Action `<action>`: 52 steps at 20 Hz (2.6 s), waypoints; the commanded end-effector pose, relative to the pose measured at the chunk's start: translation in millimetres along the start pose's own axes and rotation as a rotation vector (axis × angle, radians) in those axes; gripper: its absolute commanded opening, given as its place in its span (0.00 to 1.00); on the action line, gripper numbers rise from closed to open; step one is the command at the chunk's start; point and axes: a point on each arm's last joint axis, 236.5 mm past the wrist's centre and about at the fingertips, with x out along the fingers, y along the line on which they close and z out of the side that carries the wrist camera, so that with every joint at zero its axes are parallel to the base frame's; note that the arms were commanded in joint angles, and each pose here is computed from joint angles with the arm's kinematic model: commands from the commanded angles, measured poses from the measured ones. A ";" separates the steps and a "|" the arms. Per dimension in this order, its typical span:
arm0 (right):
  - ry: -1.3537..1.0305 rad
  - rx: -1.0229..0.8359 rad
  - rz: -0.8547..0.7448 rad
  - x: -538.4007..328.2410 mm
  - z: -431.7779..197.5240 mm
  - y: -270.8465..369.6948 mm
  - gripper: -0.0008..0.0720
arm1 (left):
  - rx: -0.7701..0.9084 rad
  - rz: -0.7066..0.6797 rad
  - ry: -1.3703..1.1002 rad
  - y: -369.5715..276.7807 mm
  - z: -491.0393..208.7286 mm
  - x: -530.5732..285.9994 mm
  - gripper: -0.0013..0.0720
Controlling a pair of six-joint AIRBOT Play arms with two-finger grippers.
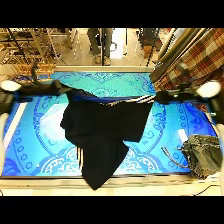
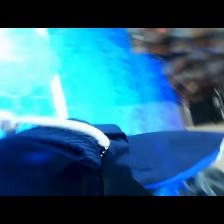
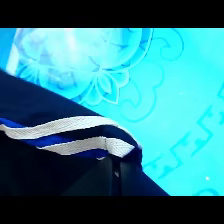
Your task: Fold the clothes and pants, and hang the long-sleeved shirts on hangers.
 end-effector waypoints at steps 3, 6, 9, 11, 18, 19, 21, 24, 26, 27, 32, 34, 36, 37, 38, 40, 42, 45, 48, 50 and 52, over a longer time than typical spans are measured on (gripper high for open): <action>0.081 -0.037 0.041 50.3 -19.6 6.8 0.03 | -0.103 0.089 -0.047 73.8 12.7 42.8 0.03; 0.241 -0.099 0.129 18.5 -59.1 50.2 0.03 | -0.076 0.051 0.081 66.2 -3.0 19.8 0.03; 0.469 -0.183 0.275 -18.7 -128.3 115.4 0.02 | -0.090 0.012 0.322 70.5 -49.6 -21.2 0.03; 0.593 -0.167 0.347 -18.2 -186.9 150.2 0.02 | -0.083 0.131 0.502 105.7 -88.5 -48.9 0.03; 0.786 -0.056 0.417 37.9 -356.4 200.6 0.16 | -0.108 0.389 0.751 184.6 -148.1 -79.6 0.07; 0.793 -0.051 0.401 43.8 -362.6 197.0 0.38 | -0.113 0.386 0.763 185.4 -152.1 -77.1 0.27; 0.795 -0.018 0.397 39.0 -354.4 186.8 0.51 | -0.111 0.386 0.763 182.9 -151.4 -77.5 0.54; 0.690 0.119 0.241 31.7 -316.3 127.5 0.65 | -0.133 0.418 0.703 173.9 -135.3 -90.0 0.54; 0.619 0.284 0.190 33.0 -309.4 91.5 0.69 | -0.125 0.444 0.635 161.9 -116.4 -102.1 0.54; 0.600 0.373 0.179 38.3 -314.6 78.6 0.73 | -0.108 0.451 0.607 152.9 -108.7 -107.4 0.54; 0.490 0.518 0.195 78.2 -323.3 59.0 0.73 | 0.086 0.273 0.555 79.1 -93.3 -90.9 0.49; 0.428 0.544 0.263 94.6 -309.3 65.4 0.76 | 0.144 0.202 0.539 58.3 -92.9 -70.4 0.49; 0.389 0.575 0.298 113.8 -304.1 71.4 0.76 | 0.192 0.191 0.528 46.7 -93.8 -50.4 0.46; 0.417 0.567 0.294 121.8 -311.0 74.4 0.76 | 0.233 0.176 0.536 38.9 -97.3 -41.1 0.41; 0.445 0.547 0.300 129.4 -315.1 80.1 0.76 | 0.274 0.159 0.551 30.8 -102.3 -33.7 0.39; 0.467 0.480 0.350 142.4 -304.1 102.7 0.68 | 0.351 0.121 0.589 15.2 -115.6 -19.4 0.30; 0.446 0.384 0.361 147.6 -280.5 115.3 0.03 | 0.397 0.087 0.639 5.5 -135.6 -6.9 0.11; 0.539 0.249 0.047 127.9 -271.5 40.3 0.03 | 0.372 0.060 0.732 9.0 -179.4 8.7 0.04; 0.560 0.135 -0.355 63.8 -241.8 -68.1 0.02 | 0.316 0.075 0.799 28.6 -231.8 28.2 0.04; 0.489 0.133 -0.396 32.3 -206.5 -83.2 0.02 | 0.298 0.157 0.809 54.5 -253.0 43.6 0.04; 0.380 0.092 -0.340 19.8 -163.8 -58.1 0.02 | 0.252 0.203 0.834 67.8 -268.8 57.1 0.04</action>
